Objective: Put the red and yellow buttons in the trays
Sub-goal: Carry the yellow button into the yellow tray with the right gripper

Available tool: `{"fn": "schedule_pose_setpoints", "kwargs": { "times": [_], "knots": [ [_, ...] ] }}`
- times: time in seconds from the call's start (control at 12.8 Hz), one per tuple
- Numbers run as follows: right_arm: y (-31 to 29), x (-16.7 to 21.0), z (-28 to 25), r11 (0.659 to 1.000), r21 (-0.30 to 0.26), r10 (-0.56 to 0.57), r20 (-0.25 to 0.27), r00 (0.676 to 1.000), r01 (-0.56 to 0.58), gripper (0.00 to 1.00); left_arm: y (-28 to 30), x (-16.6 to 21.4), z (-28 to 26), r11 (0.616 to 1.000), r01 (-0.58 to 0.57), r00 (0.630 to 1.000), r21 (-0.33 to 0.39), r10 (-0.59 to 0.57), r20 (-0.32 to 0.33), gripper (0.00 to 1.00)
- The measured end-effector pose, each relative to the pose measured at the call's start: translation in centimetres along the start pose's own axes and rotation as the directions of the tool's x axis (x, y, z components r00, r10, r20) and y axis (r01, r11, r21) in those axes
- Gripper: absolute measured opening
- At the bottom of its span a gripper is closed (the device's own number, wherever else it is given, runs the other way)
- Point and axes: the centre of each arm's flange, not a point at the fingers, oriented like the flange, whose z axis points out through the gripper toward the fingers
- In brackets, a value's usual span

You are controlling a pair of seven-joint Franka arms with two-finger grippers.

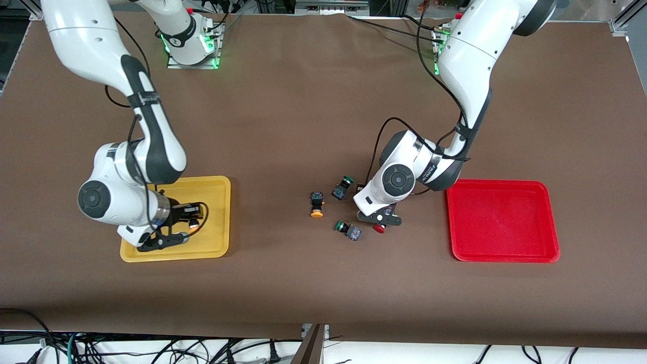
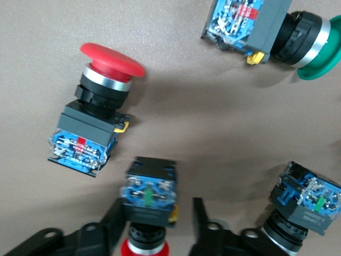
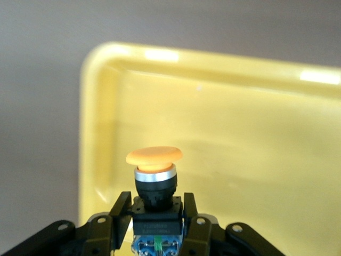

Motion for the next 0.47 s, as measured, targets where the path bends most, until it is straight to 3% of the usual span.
{"fn": "schedule_pose_setpoints", "kwargs": {
  "times": [0.16,0.24,0.47],
  "knots": [
    [0.5,-0.6,2.9,1.000,-0.004,0.006,-0.001,1.000,-0.006,0.49,-0.1,0.0,0.0,1.000,0.001,1.000,0.001,-0.001,0.000,0.45],
    [0.3,-0.7,3.7,1.000,-0.004,0.005,-0.002,1.000,-0.005,0.59,-0.1,0.0,-0.2,1.000,0.002,1.000,0.001,-0.002,-0.001,0.41],
    [-0.5,-0.1,1.9,0.999,-0.001,0.042,-0.035,0.999,-0.042,0.93,-0.5,0.1,-0.6,1.000,0.008,1.000,0.000,-0.008,-0.008,0.40]
  ]
}}
